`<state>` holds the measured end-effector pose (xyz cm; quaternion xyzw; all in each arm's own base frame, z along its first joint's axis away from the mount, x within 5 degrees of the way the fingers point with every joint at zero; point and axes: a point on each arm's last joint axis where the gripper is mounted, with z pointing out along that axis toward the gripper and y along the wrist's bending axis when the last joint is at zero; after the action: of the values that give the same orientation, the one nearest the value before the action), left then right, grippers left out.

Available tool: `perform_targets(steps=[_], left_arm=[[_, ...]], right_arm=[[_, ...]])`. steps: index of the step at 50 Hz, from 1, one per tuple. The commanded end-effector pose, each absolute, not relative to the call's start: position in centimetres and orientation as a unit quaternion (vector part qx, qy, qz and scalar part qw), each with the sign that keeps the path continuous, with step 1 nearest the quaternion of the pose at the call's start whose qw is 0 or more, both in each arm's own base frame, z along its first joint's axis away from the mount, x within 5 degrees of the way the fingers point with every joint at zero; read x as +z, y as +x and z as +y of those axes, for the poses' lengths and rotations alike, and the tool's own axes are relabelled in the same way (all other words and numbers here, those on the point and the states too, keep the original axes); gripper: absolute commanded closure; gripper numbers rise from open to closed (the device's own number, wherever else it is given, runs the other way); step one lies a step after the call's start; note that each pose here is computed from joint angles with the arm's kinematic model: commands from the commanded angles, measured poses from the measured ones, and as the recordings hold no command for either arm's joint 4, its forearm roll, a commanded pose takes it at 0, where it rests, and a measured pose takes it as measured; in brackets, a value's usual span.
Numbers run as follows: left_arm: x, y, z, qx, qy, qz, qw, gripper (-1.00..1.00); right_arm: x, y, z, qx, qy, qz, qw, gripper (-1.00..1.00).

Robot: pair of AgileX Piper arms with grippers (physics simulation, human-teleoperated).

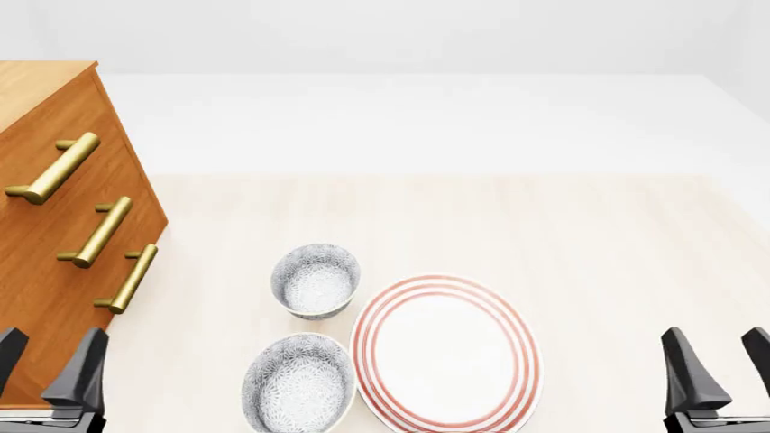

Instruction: Stack the bowl in the middle on the bowl at the back.

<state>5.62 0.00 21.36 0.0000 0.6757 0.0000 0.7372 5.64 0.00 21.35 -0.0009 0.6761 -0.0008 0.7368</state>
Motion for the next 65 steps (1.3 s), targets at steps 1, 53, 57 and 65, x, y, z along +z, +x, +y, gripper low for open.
perform_targets(steps=[1, 53, 57, 65], left_arm=[[21.4, 5.6, 0.0, 0.000, 0.000, 0.676, 0.737, -1.00], [31.2, 10.2, -2.8, -0.067, 0.122, 0.770, 0.622, -1.00], [30.5, 11.9, -3.4, -0.067, 0.134, 0.805, 0.575, -1.00], [30.7, 13.6, -4.1, -0.075, 0.123, 0.846, 0.514, -1.00]], right_arm=[[21.4, 5.7, 0.0, -0.004, -0.005, 0.677, 0.736, -1.00], [21.8, 5.5, 0.0, -0.009, -0.011, 0.670, 0.743, -1.00], [21.8, 5.5, 0.0, -0.009, -0.012, 0.669, 0.743, -1.00], [21.8, 5.6, 0.0, -0.010, -0.013, 0.669, 0.743, -1.00]])
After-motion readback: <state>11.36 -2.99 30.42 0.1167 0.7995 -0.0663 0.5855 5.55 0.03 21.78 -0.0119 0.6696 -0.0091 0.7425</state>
